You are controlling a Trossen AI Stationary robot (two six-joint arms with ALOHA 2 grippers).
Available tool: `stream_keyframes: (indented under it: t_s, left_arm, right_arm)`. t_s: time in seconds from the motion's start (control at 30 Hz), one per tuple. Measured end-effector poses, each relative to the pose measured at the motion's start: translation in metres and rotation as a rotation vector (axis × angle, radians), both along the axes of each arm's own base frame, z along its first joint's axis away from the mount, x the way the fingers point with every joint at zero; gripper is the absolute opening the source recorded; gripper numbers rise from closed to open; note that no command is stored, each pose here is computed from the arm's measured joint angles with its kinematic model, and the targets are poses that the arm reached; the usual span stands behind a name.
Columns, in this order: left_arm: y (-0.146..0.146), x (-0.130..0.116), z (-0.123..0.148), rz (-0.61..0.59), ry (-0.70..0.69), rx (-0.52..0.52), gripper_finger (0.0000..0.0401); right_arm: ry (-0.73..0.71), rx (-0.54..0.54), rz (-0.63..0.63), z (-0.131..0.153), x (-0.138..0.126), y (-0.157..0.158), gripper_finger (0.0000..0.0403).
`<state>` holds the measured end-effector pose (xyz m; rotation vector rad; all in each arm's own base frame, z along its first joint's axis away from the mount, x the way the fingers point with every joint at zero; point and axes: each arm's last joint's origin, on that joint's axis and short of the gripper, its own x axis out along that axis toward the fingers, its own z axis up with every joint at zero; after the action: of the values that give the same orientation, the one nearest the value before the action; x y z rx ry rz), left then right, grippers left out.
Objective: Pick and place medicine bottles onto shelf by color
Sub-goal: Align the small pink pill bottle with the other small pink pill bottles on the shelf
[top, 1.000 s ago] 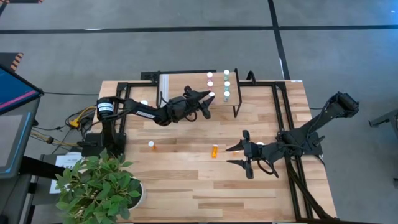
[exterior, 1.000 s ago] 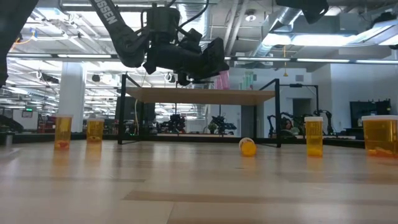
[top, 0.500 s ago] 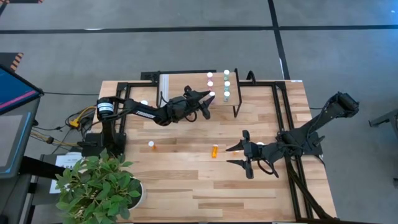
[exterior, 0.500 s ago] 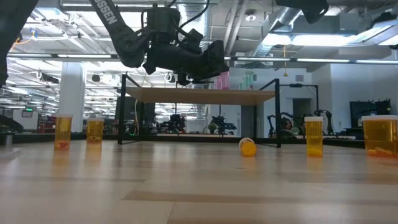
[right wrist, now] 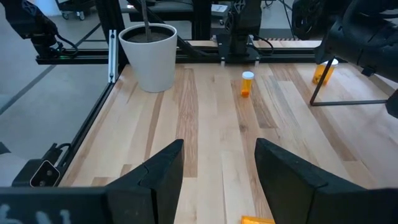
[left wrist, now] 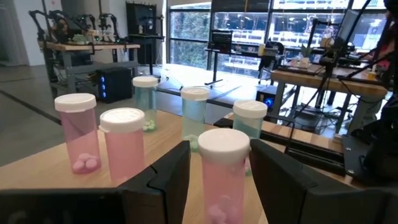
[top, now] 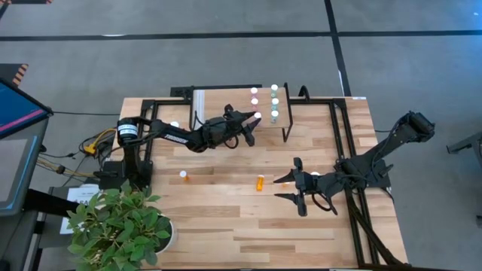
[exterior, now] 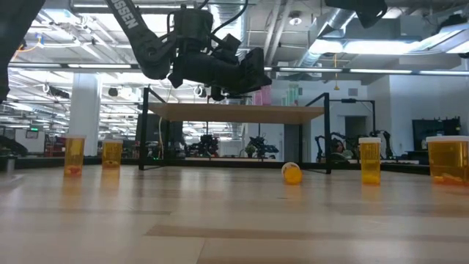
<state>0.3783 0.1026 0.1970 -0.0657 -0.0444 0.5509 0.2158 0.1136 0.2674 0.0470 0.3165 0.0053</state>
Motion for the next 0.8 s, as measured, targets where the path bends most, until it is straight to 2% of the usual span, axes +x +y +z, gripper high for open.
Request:
stream_keyframes:
  t_s: [0.8]
  left_arm:
    - [0.0013, -0.0008, -0.0032, 0.056, 0.082, 0.066, 0.0153]
  right_arm:
    - [0.003, -0.001, 0.000, -0.0003, -0.0001, -0.0001, 0.0217]
